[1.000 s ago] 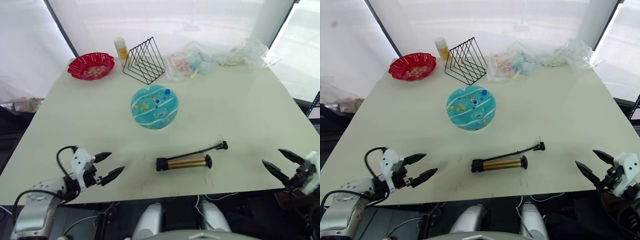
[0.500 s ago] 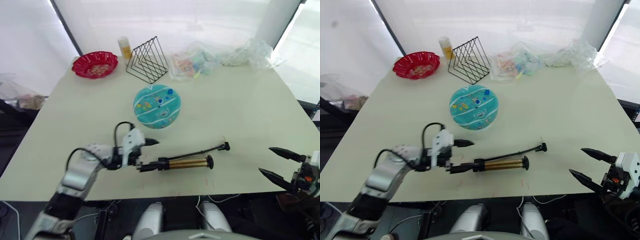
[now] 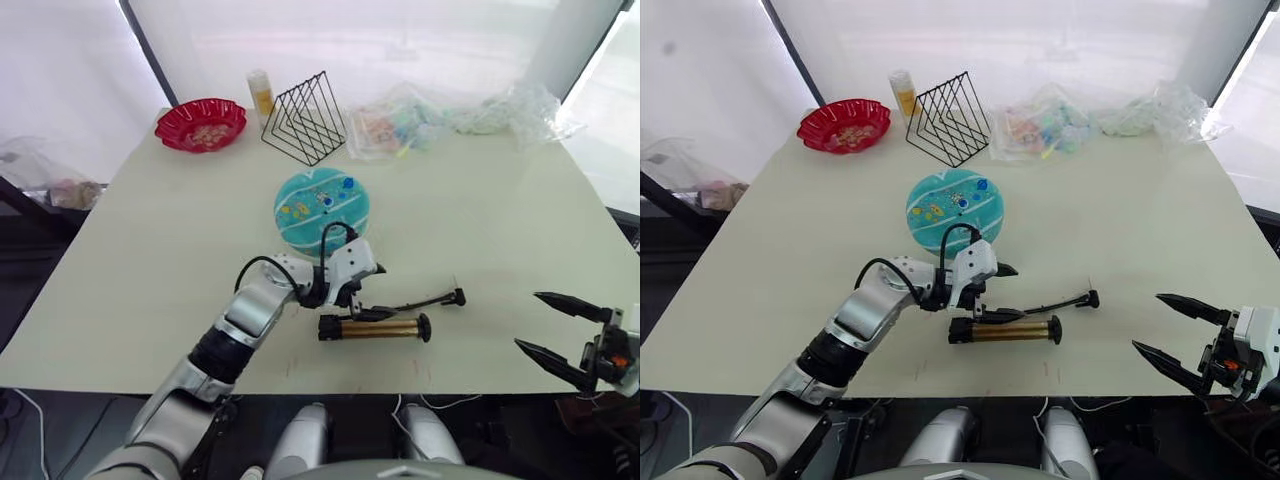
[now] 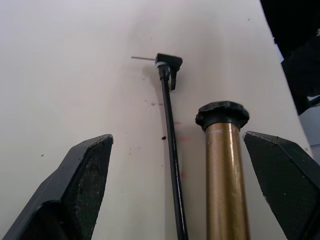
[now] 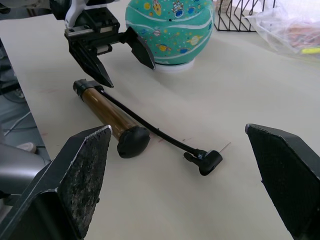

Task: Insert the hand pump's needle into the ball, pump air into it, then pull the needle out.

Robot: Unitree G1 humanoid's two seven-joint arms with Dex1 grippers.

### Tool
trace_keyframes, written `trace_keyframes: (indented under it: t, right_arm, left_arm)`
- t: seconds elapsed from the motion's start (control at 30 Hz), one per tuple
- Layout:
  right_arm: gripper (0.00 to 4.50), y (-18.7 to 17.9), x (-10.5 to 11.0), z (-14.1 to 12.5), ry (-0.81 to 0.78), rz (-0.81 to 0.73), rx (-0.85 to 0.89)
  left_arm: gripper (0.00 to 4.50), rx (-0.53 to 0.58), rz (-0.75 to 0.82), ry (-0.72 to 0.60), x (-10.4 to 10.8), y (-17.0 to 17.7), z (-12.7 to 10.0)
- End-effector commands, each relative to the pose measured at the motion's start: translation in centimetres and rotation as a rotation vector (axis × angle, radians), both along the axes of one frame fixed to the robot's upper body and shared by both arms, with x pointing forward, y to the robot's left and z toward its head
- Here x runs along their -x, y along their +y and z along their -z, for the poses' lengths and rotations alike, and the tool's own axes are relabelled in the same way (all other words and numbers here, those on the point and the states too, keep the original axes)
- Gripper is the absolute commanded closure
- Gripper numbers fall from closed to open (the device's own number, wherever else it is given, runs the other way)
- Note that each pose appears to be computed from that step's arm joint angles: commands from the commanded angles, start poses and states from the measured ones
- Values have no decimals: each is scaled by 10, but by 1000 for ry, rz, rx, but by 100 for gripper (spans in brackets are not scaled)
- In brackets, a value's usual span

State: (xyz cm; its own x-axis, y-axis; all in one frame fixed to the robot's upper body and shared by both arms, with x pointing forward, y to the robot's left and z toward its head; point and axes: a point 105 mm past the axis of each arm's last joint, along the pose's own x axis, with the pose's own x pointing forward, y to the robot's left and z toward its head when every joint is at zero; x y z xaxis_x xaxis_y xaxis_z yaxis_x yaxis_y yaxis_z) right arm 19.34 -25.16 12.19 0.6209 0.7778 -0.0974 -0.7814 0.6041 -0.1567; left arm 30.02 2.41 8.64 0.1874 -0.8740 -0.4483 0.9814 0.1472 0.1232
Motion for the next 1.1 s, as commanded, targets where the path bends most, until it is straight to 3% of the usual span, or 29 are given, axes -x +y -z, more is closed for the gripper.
trace_keyframes:
  t: [0.03,0.2,0.33,0.57,1.1]
  right_arm:
    - [0,-4,2,-12,-62,16,18]
    - [0,-10,1,-10,-76,49,36]
    - [0,-8,2,-9,-75,47,33]
    - [0,-10,4,-8,-72,57,41]
    - [0,-10,4,-7,-65,59,67]
  left_arm:
    - [6,0,18,-32,-3,-13,-4]
    - [6,-58,8,-80,-24,-40,2]
    - [126,-67,39,-73,-25,-58,9]
    - [126,-70,121,-52,-17,-80,10]
    - [126,-239,120,-65,-20,-97,48]
